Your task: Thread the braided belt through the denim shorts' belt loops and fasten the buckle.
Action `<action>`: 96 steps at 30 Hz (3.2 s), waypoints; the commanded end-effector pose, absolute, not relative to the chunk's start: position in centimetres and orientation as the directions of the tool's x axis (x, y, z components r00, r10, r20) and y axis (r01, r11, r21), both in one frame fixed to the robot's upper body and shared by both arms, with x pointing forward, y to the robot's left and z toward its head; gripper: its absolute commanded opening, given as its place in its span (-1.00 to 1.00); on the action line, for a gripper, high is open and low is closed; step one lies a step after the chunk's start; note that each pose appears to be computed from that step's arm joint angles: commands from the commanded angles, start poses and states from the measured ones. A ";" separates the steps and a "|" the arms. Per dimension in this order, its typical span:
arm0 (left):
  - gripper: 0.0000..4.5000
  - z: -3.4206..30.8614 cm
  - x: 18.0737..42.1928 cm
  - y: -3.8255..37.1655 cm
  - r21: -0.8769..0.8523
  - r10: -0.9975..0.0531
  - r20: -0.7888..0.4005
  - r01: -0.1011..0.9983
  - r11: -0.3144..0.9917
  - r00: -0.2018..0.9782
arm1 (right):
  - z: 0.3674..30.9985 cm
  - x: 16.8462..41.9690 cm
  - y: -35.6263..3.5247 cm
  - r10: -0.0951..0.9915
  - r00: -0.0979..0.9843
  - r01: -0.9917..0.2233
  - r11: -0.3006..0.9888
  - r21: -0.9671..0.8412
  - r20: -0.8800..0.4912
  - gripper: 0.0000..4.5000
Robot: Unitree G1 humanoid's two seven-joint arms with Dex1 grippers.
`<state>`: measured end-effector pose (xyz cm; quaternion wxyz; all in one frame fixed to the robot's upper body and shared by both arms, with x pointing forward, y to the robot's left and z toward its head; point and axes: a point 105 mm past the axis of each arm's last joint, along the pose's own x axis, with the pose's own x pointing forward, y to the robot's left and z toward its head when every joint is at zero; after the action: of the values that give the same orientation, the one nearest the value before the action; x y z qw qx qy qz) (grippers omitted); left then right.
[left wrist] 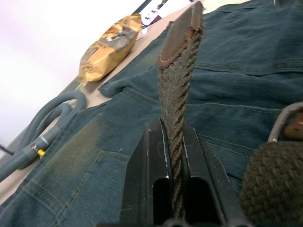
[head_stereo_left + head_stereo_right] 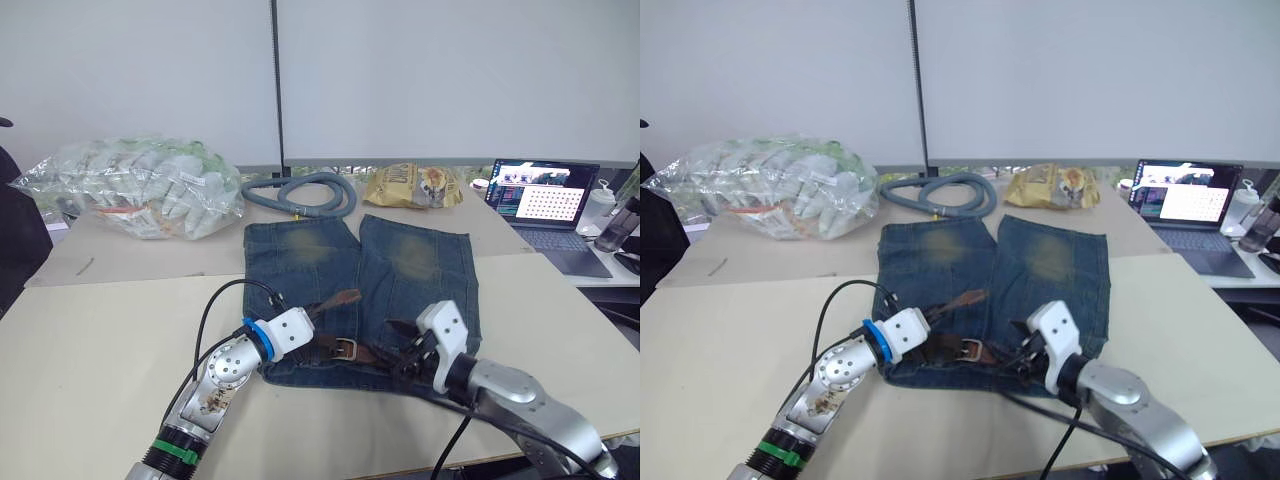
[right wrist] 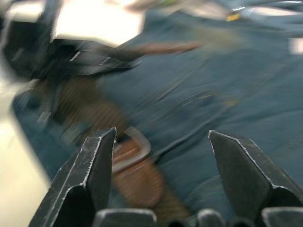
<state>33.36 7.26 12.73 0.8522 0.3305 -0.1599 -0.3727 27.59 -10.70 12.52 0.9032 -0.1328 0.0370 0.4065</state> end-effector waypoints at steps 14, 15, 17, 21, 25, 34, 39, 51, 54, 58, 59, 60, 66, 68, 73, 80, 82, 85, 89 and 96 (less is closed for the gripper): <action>-1.00 13.7 32.7 7.1 0.769 -0.811 -0.022 0.529 0.360 0.585 | 9.4 28.2 -11.3 0.637 0.696 -0.704 0.517 -0.487 -0.331 0.09; -1.00 13.6 32.6 7.1 0.780 -0.820 -0.042 0.532 0.331 0.571 | 9.4 28.2 -11.4 0.632 0.701 -0.697 0.513 -0.501 -0.330 -0.10; -1.00 13.3 32.3 7.1 0.801 -0.831 -0.076 0.530 0.278 0.552 | 9.2 28.2 -11.6 0.623 0.706 -0.690 0.501 -0.522 -0.335 -0.40; -1.00 13.1 32.2 7.3 0.836 -0.830 -0.115 0.504 0.216 0.546 | 9.2 28.3 -12.0 0.595 0.738 -0.649 0.499 -0.574 -0.318 -0.98; -1.00 12.5 32.3 7.6 0.851 -0.820 -0.156 0.496 0.171 0.551 | 9.6 29.0 -12.8 0.550 0.789 -0.567 0.482 -0.668 -0.272 -0.98; -1.00 12.0 32.4 8.0 0.858 -0.801 -0.197 0.495 0.138 0.565 | 10.8 30.1 -13.7 0.490 0.861 -0.359 0.401 -0.843 -0.134 -0.98; -1.00 12.0 32.8 8.5 0.864 -0.778 -0.207 0.485 0.139 0.593 | 10.1 30.1 -14.1 0.464 0.876 -0.339 0.395 -0.854 -0.133 -0.98; -1.00 11.1 33.2 8.9 0.849 -0.740 -0.267 0.514 0.123 0.618 | 10.6 30.2 -14.6 0.425 0.903 -0.244 0.399 -0.884 -0.057 -0.98; -1.00 11.1 33.2 8.8 0.853 -0.739 -0.272 0.509 0.111 0.617 | 10.5 30.1 -14.5 0.425 0.904 -0.233 0.393 -0.889 -0.049 -0.98; -1.00 11.3 33.5 9.0 0.868 -0.725 -0.271 0.487 0.100 0.633 | 10.5 30.1 -14.6 0.402 0.915 -0.206 0.391 -0.897 -0.035 -0.98; -1.00 11.3 33.5 9.0 0.872 -0.723 -0.274 0.481 0.090 0.633 | 10.4 30.1 -14.6 0.395 0.918 -0.200 0.393 -0.898 -0.032 -0.98; -1.00 11.3 33.6 9.1 0.876 -0.720 -0.276 0.475 0.085 0.637 | 10.4 30.2 -14.7 0.387 0.922 -0.193 0.393 -0.899 -0.029 -0.98; -1.00 11.0 33.5 9.0 0.872 -0.717 -0.315 0.487 0.040 0.622 | 10.9 30.3 -15.0 0.348 0.937 -0.111 0.377 -0.919 0.029 -0.98; -1.00 11.0 33.5 8.9 0.872 -0.718 -0.317 0.488 0.037 0.620 | 11.3 30.3 -14.9 0.345 0.937 -0.076 0.375 -0.924 0.063 -0.98; -1.00 11.0 33.6 8.7 0.869 -0.714 -0.328 0.494 0.030 0.619 | 12.3 30.3 -14.7 0.340 0.930 0.010 0.363 -0.932 0.142 -0.98; -1.00 11.3 33.3 7.6 0.871 -0.740 -0.342 0.491 -0.018 0.579 | 13.1 29.9 -14.0 0.373 0.902 0.091 0.330 -0.940 0.218 -0.98; -1.00 11.4 33.4 7.3 0.871 -0.746 -0.340 0.491 -0.020 0.573 | 13.0 29.8 -13.7 0.386 0.895 0.094 0.323 -0.942 0.222 -0.98; -1.00 11.6 33.4 6.8 0.872 -0.757 -0.335 0.488 -0.025 0.561 | 13.0 29.7 -13.6 0.397 0.887 0.109 0.315 -0.943 0.235 -0.98; -1.00 12.1 33.3 6.1 0.881 -0.776 -0.325 0.471 -0.041 0.540 | 13.1 29.6 -13.4 0.413 0.877 0.125 0.300 -0.946 0.247 -0.98; -1.00 13.0 33.8 5.5 0.908 -0.795 -0.285 0.416 -0.046 0.535 | 12.0 29.5 -13.3 0.437 0.873 0.097 0.278 -0.956 0.216 -0.98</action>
<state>33.68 6.10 11.96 0.6749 0.5607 -0.1416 -0.4584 29.19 -12.29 10.30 0.7707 -0.5861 -0.2031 0.1459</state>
